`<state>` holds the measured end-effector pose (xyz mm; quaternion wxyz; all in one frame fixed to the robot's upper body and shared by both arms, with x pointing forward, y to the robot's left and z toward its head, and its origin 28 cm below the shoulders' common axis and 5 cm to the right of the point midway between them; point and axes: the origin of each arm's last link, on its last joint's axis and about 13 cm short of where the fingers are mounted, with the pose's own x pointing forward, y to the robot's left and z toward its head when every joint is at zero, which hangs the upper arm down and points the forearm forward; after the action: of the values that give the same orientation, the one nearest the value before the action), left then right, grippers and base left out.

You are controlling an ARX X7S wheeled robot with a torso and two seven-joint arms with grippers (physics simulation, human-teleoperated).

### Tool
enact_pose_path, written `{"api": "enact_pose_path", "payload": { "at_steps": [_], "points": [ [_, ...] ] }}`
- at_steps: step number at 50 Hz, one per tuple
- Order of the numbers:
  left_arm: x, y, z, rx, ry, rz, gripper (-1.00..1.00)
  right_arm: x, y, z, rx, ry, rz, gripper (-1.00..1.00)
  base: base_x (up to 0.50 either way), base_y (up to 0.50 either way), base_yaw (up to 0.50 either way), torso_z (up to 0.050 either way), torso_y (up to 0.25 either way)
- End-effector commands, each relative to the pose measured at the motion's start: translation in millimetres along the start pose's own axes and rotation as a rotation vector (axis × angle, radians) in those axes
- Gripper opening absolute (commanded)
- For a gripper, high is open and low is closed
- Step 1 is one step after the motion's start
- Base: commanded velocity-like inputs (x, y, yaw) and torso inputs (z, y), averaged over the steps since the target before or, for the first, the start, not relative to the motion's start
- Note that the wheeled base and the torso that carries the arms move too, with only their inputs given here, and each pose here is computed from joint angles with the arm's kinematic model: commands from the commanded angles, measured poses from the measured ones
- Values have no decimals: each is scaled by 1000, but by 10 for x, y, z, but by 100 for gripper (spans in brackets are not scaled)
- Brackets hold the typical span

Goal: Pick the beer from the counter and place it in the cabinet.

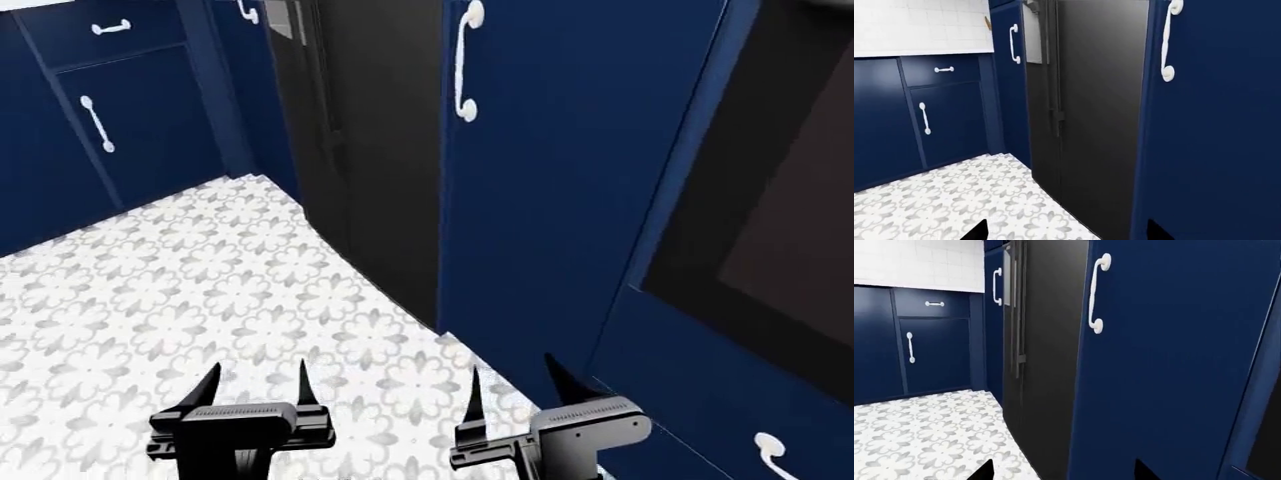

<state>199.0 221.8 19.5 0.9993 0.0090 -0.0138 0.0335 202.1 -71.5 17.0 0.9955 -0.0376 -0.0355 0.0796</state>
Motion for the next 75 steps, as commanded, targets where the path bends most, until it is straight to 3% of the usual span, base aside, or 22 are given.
{"api": "enact_pose_path", "payload": {
  "at_steps": [1, 75],
  "points": [
    [-10, -2, -5, 1, 0, -2, 100, -13, 4, -14, -1, 2, 2, 100, 0, 0, 500, 0, 0],
    [-4, -14, -17, 14, 1, -1, 100, -39, 14, -13, -14, -9, 14, 100, 0, 0, 500, 0, 0]
  ]
}}
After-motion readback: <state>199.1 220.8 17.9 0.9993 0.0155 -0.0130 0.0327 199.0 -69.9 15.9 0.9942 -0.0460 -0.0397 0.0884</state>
